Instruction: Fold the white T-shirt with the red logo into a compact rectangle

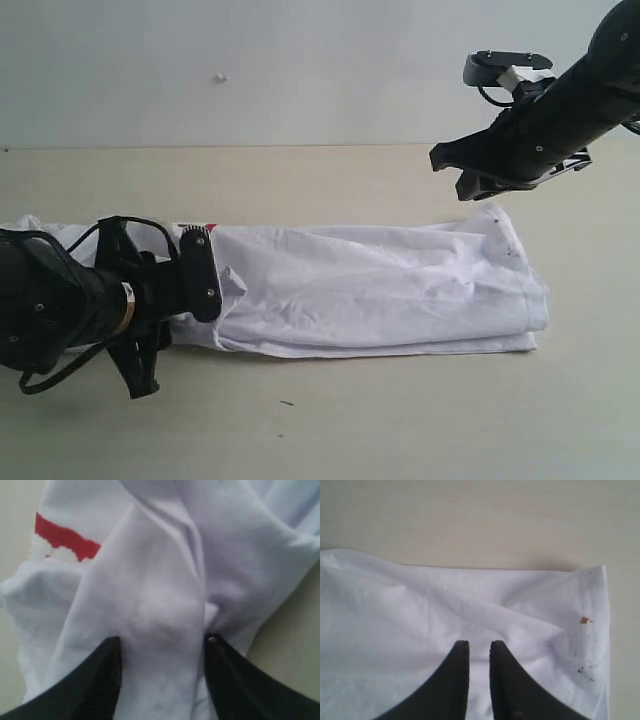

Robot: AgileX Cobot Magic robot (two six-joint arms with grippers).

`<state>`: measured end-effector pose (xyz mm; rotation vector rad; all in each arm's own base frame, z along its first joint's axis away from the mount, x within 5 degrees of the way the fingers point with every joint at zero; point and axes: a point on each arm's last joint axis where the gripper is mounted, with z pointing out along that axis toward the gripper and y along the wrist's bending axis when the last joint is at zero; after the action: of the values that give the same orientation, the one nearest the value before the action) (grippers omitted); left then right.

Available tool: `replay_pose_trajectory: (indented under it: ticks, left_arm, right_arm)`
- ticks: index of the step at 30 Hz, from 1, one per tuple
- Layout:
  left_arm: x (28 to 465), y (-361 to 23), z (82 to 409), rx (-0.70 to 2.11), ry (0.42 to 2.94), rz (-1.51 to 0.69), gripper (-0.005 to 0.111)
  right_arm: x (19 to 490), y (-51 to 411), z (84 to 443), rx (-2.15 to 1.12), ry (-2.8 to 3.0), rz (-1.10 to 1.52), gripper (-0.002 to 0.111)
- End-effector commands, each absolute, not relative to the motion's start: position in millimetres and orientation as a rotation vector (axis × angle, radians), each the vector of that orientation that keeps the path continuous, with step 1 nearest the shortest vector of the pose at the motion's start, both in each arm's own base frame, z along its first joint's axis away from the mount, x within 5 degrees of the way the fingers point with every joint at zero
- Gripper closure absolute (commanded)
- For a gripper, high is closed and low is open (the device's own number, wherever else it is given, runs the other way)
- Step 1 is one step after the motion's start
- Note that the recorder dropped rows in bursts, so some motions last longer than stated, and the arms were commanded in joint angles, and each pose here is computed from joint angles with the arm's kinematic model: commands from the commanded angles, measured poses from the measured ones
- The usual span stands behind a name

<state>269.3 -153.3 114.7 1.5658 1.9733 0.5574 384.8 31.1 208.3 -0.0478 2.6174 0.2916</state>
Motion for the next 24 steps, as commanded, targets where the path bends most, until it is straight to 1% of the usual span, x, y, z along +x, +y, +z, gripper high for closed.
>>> replay_pose_trajectory:
  ticks: [1,6,16,24]
  left_arm:
    - [272.7,-149.6,114.6,1.566,1.955,0.656,0.056]
    - [279.7,-151.5,123.9,1.518,1.936,0.692,0.056]
    - [281.2,-151.6,146.2,1.452,1.896,0.695,0.056]
    - [288.8,-157.8,150.5,1.427,1.885,0.679,0.056]
  right_arm:
    - [385.0,31.2,211.1,-0.062,2.609,0.286,0.091]
    - [385.2,31.1,211.2,-0.061,2.607,0.285,0.091]
    - [385.6,31.0,211.4,-0.060,2.603,0.283,0.091]
    - [385.0,31.2,211.1,-0.062,2.610,0.286,0.091]
